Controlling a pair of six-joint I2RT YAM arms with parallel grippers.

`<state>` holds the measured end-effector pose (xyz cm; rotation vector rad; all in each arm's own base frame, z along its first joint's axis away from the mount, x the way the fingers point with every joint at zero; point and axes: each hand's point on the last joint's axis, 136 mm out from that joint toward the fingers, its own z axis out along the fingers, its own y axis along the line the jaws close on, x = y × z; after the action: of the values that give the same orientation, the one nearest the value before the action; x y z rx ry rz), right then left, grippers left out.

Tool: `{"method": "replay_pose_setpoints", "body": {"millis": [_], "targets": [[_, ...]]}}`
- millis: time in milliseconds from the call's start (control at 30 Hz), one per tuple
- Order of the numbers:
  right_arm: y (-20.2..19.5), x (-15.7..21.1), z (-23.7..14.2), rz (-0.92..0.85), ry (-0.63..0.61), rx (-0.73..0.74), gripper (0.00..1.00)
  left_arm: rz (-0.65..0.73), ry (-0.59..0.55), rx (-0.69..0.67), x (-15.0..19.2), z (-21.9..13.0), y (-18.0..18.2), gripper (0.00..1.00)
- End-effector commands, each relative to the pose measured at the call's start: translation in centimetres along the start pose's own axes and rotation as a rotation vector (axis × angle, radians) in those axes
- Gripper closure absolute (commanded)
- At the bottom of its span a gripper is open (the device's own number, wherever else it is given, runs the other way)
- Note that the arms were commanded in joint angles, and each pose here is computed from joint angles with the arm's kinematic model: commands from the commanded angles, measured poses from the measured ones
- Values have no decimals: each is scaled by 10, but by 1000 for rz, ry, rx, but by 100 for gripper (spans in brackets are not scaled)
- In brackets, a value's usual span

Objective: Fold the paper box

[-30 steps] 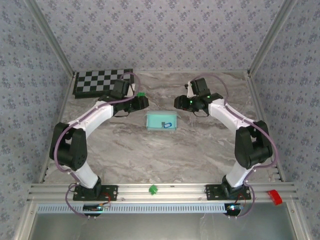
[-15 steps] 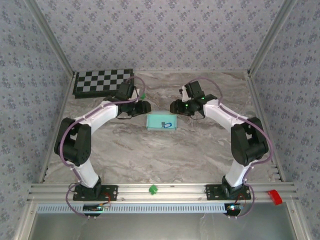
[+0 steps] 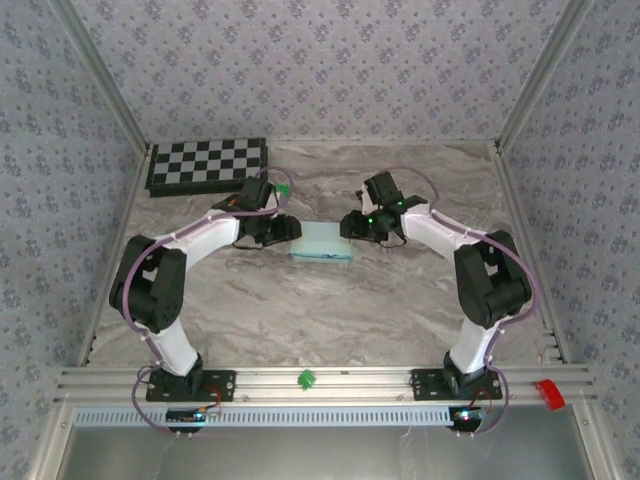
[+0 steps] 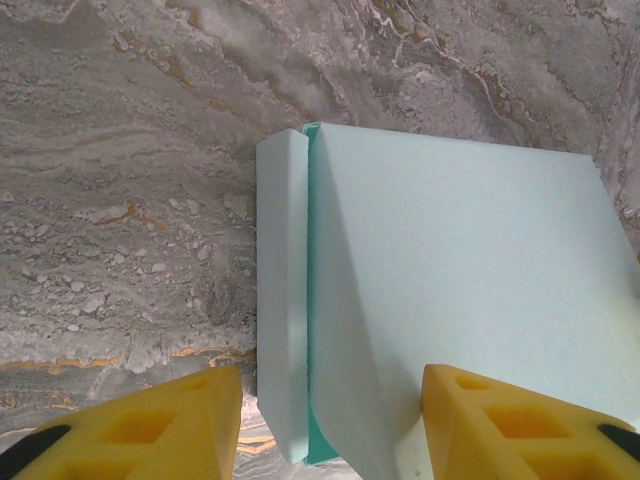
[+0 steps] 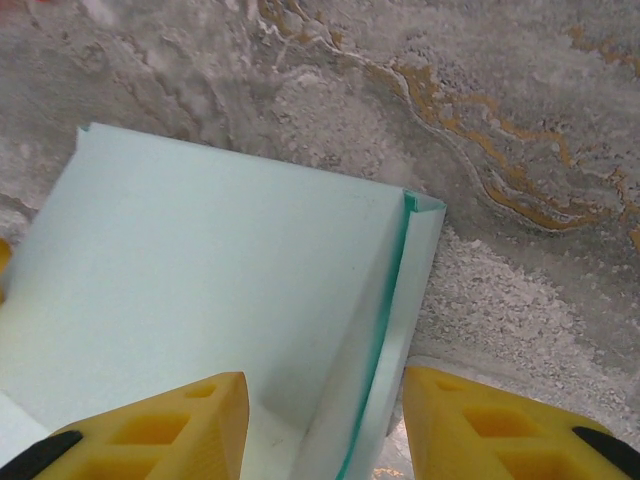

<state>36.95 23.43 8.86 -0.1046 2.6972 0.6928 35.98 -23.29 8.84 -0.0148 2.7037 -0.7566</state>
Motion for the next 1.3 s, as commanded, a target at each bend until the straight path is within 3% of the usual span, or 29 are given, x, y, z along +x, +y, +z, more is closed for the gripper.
{"method": "replay_pose_setpoints", "body": {"millis": [0,267,667,1000,1267], "targets": [[-9,9,8,-8,29,46,54,-7,24,-34,9,6,7,50],[-21,34,25,12,91,71,57,-19,55,-46,22,20,14,50],[-24,41,44,-15,147,73,70,-66,41,-42,34,24,14,60],[-18,25,59,-197,208,113,70,-99,-26,-68,60,12,4,61],[-1,14,78,-339,233,78,70,-104,-1,-54,92,20,-7,61]]}}
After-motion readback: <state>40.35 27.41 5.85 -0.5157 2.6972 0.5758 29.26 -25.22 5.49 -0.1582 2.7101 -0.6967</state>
